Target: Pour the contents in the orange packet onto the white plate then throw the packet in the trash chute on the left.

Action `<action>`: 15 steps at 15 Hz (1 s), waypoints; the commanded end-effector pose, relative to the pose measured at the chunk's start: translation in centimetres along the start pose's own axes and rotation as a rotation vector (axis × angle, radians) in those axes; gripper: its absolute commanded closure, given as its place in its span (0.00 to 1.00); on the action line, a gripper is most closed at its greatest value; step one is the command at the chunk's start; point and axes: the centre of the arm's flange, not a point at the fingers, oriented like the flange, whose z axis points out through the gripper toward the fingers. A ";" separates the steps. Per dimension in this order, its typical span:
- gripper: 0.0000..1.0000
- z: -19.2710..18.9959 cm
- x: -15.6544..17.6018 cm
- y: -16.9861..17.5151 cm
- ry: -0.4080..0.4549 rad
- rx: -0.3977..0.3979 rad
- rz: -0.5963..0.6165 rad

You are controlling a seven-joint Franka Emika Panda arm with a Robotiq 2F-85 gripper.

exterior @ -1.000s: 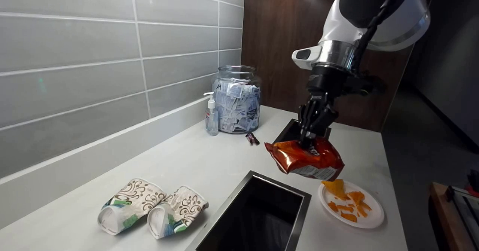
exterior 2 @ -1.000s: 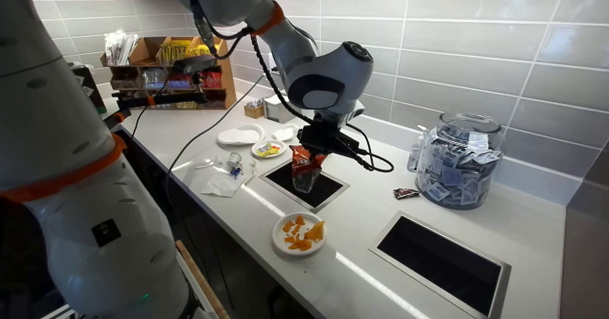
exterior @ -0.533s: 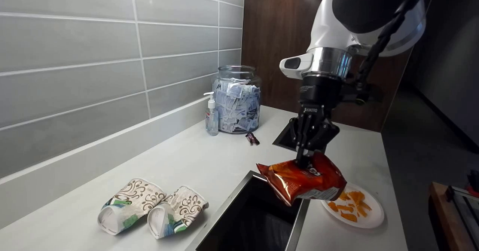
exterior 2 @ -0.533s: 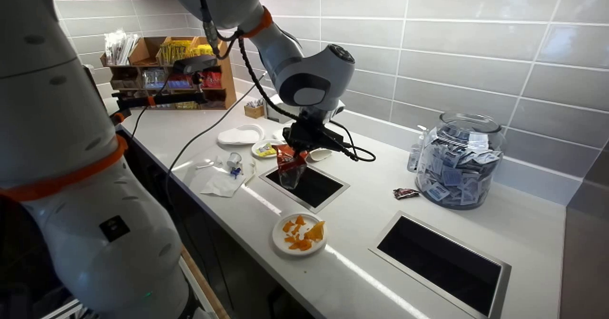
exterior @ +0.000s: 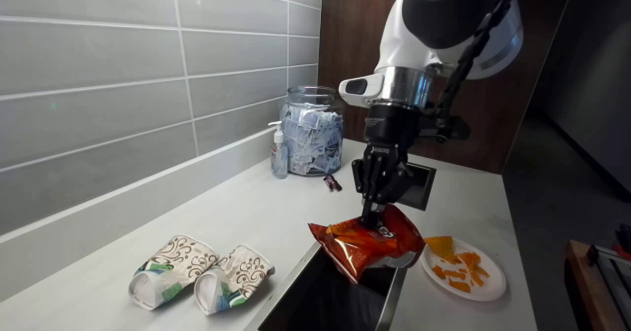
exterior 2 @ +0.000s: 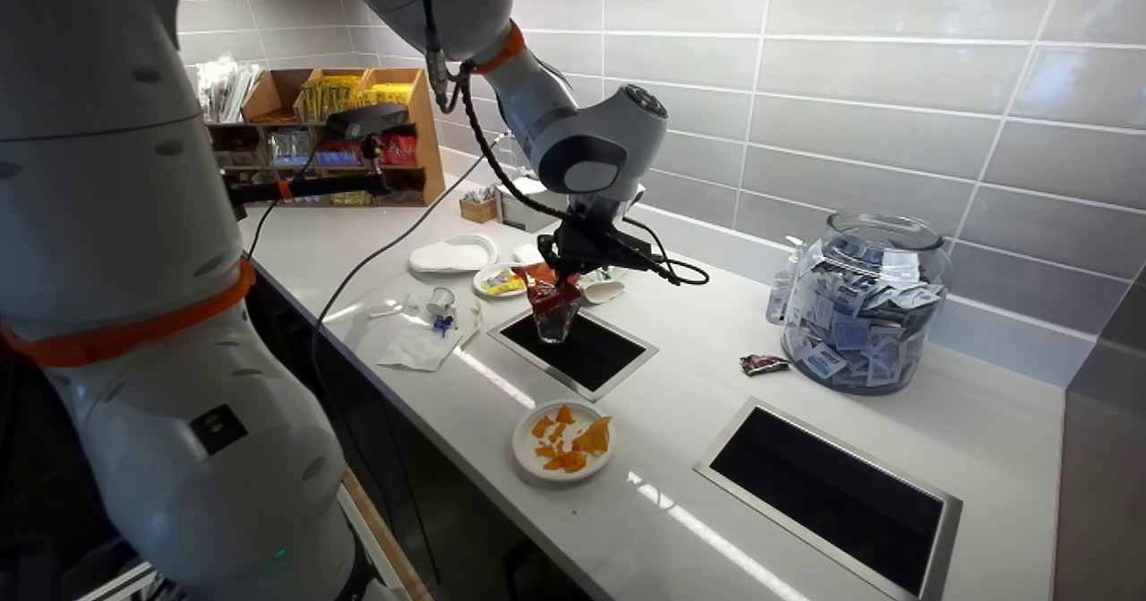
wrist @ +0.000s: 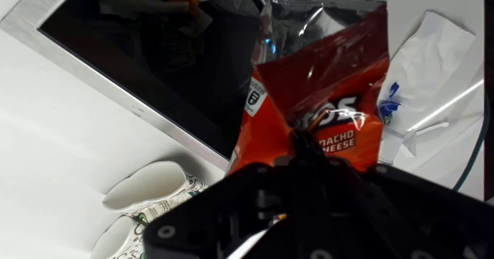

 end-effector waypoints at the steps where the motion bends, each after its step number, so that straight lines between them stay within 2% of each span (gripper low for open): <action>1: 1.00 1.0 1.3 1.9 -0.014 0.004 -0.043; 11: 1.00 2.2 2.8 3.6 -0.028 0.004 -0.082; 12: 0.74 2.3 2.9 3.7 -0.031 0.005 -0.085; 13: 0.72 2.3 3.0 3.7 -0.029 0.004 -0.085; 15: 0.58 2.3 3.1 3.7 -0.031 0.005 -0.088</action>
